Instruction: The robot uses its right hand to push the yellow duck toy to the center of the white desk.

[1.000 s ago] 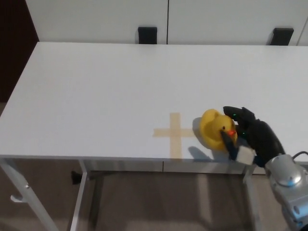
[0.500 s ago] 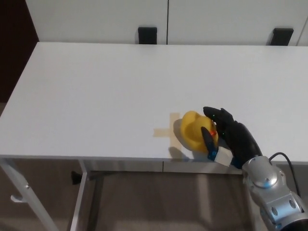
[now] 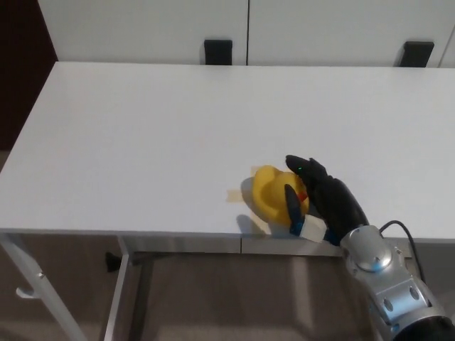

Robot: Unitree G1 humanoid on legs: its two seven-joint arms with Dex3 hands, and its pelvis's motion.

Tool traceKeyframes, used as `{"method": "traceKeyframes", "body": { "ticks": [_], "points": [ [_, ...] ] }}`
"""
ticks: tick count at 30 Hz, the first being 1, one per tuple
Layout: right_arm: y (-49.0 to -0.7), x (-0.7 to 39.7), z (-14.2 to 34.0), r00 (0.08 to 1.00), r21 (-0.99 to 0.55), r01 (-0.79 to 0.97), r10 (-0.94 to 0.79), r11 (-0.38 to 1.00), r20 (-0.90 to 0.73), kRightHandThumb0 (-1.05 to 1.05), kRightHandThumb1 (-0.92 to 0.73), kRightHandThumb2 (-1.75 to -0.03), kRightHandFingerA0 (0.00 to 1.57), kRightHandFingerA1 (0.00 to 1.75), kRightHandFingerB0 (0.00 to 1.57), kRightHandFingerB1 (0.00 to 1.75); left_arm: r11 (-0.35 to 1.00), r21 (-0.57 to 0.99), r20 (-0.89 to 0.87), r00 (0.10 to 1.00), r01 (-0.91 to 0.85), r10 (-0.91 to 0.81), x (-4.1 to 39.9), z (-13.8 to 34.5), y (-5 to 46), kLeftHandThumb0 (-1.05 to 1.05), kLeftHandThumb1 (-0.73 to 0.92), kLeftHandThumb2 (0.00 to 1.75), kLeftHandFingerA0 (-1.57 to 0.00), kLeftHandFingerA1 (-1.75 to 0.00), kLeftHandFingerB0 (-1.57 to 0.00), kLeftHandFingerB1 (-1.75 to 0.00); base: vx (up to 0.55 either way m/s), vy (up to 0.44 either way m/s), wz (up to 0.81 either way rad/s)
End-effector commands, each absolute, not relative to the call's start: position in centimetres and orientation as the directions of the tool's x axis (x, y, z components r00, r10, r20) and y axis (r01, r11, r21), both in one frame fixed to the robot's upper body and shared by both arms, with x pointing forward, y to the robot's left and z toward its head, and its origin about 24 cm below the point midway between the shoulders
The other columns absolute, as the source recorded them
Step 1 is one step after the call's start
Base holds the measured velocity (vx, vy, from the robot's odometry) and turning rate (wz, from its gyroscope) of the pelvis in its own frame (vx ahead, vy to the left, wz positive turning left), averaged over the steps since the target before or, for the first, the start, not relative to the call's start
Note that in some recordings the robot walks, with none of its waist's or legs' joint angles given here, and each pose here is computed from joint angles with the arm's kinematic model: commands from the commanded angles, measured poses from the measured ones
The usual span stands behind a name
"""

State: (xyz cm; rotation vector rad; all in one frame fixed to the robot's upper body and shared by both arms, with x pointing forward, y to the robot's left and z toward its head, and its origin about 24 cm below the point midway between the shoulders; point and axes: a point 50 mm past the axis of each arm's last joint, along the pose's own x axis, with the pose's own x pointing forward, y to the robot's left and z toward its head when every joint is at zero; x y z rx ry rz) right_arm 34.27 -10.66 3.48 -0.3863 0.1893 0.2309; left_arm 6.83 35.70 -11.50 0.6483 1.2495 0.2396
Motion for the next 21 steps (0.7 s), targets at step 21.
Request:
{"method": "traceKeyframes", "body": {
  "ticks": [21],
  "points": [
    [-11.7, 34.5, 4.0, 0.973, -0.36, -0.192, 0.13, 0.913, -0.191, -1.05, -0.83, -1.27, 0.0, 0.11, 0.0, 0.06, 0.787, 0.587, -0.789, 0.352, 0.188, 0.504, 6.9, -11.3, 35.9, -0.12, 0.59, 0.92, -0.88, -0.86, -0.92, -0.89, 0.0, 0.0, 0.0]
  ]
}}
